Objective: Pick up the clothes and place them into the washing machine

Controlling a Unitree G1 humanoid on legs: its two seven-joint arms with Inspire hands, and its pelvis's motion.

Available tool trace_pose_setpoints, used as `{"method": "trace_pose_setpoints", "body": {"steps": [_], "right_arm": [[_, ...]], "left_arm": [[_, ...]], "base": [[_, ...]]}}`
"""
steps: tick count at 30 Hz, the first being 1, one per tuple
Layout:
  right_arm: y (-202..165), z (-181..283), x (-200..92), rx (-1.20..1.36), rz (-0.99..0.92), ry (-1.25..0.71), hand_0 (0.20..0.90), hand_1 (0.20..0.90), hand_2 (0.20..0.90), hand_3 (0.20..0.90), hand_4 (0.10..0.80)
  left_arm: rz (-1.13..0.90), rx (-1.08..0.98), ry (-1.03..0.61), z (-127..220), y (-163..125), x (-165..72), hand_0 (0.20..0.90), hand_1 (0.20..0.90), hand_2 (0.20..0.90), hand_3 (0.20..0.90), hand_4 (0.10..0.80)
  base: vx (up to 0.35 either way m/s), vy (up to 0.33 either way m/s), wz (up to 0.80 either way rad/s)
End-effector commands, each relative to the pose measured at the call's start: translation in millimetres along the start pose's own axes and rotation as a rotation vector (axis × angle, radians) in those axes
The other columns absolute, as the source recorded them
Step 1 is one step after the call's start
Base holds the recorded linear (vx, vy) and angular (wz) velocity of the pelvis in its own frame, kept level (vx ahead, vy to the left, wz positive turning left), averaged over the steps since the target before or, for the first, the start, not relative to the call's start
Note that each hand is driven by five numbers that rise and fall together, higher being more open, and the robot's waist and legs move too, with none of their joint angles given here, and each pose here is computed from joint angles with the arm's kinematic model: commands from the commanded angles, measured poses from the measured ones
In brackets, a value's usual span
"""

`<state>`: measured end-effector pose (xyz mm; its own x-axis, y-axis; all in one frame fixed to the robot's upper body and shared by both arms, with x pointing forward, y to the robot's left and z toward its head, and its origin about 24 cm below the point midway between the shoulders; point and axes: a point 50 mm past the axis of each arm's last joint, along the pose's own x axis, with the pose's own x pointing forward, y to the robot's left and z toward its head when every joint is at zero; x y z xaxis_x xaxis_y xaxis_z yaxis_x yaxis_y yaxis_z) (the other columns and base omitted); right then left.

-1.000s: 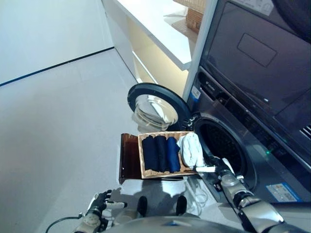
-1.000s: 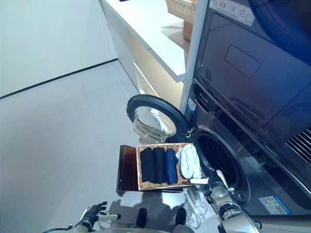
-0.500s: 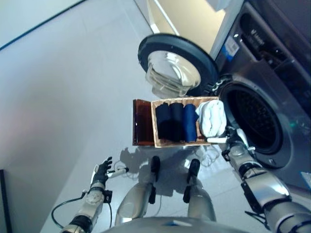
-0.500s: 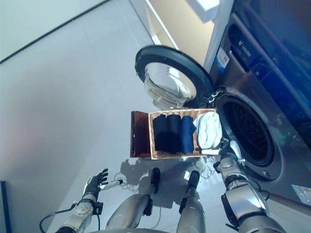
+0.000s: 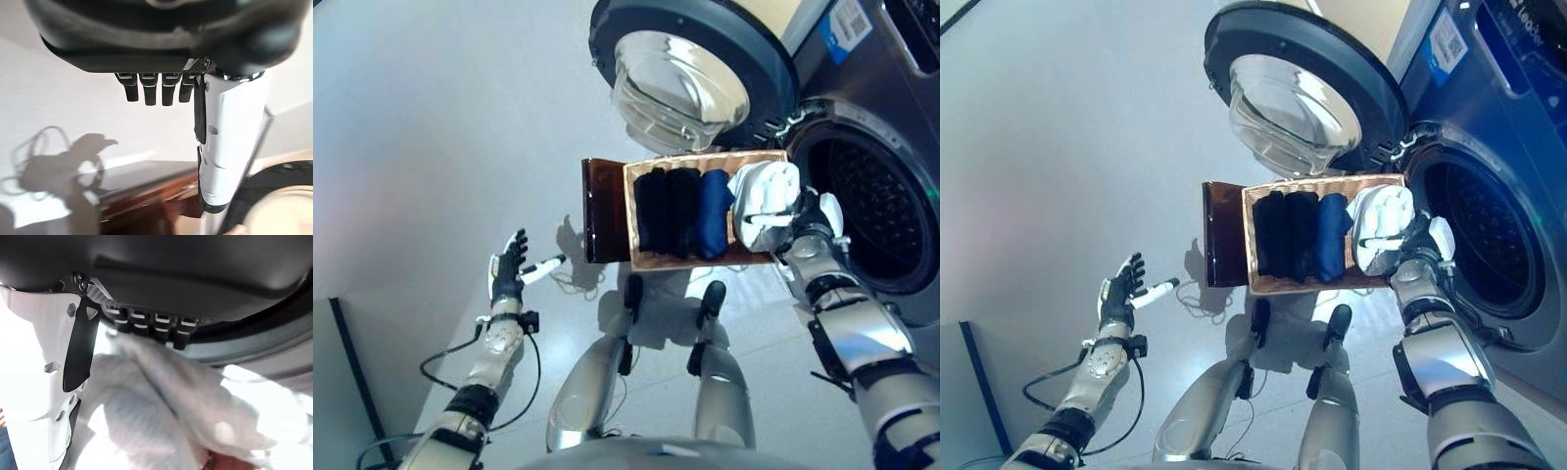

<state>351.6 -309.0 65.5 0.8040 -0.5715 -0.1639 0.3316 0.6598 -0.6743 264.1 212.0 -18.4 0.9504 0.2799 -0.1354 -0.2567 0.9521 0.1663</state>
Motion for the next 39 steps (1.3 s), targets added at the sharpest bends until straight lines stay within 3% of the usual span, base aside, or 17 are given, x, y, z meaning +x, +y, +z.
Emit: {"method": "trace_pose_setpoints", "body": {"steps": [1, 2, 8, 14, 15, 16, 27, 39], "right_arm": [[-29, 12, 8, -0.083, -0.117, -0.050, 0.900, 0.900, 0.900, 0.900, 0.800], [-25, 11, 7, -0.092, -0.104, -0.053, 0.900, 0.900, 0.900, 0.900, 0.800], [-12, 11, 4, -0.135, -0.069, -0.058, 0.900, 0.900, 0.900, 0.900, 0.800], [-30, 15, 8, -0.248, -0.126, -0.043, 0.900, 0.900, 0.900, 0.900, 0.800], [-30, 15, 8, -0.248, -0.126, -0.043, 0.702, 0.702, 0.702, 0.702, 0.659], [-35, 17, 9, -0.283, -0.142, -0.047, 0.208, 0.208, 0.208, 0.208, 0.306], [-34, 31, 9, -0.391, -0.173, -0.089, 0.200, 0.200, 0.200, 0.200, 0.300], [-23, 26, 7, -0.304, -0.155, -0.079, 0.200, 0.200, 0.200, 0.200, 0.300]], "left_arm": [[0.086, -0.028, -0.204, 38, 30, 5, 0.900, 0.900, 0.900, 0.900, 0.800], [0.070, -0.040, -0.293, 58, 28, 6, 0.900, 0.900, 0.900, 0.900, 0.800], [0.051, -0.061, -0.403, 83, 27, 5, 0.900, 0.900, 0.900, 0.900, 0.800], [0.023, -0.087, -0.433, 88, 26, -4, 0.900, 0.900, 0.900, 0.900, 0.800], [0.023, -0.087, -0.433, 88, 26, -4, 0.900, 0.900, 0.900, 0.900, 0.800], [0.018, -0.094, -0.424, 87, 25, -5, 0.900, 0.900, 0.900, 0.900, 0.800], [0.009, -0.064, -0.411, 83, 25, -8, 0.900, 0.900, 0.900, 0.900, 0.800], [0.030, -0.048, -0.377, 75, 33, -9, 0.900, 0.900, 0.900, 0.900, 0.800]], "base": [[0.002, 0.025, 0.04], [0.004, 0.019, 0.07], [0.004, 0.008, 0.04], [-0.024, 0.017, 0.08], [-0.035, 0.022, 0.05], [-0.028, 0.023, 0.05], [-0.003, 0.014, 0.05], [0.006, 0.003, -0.02]]}}
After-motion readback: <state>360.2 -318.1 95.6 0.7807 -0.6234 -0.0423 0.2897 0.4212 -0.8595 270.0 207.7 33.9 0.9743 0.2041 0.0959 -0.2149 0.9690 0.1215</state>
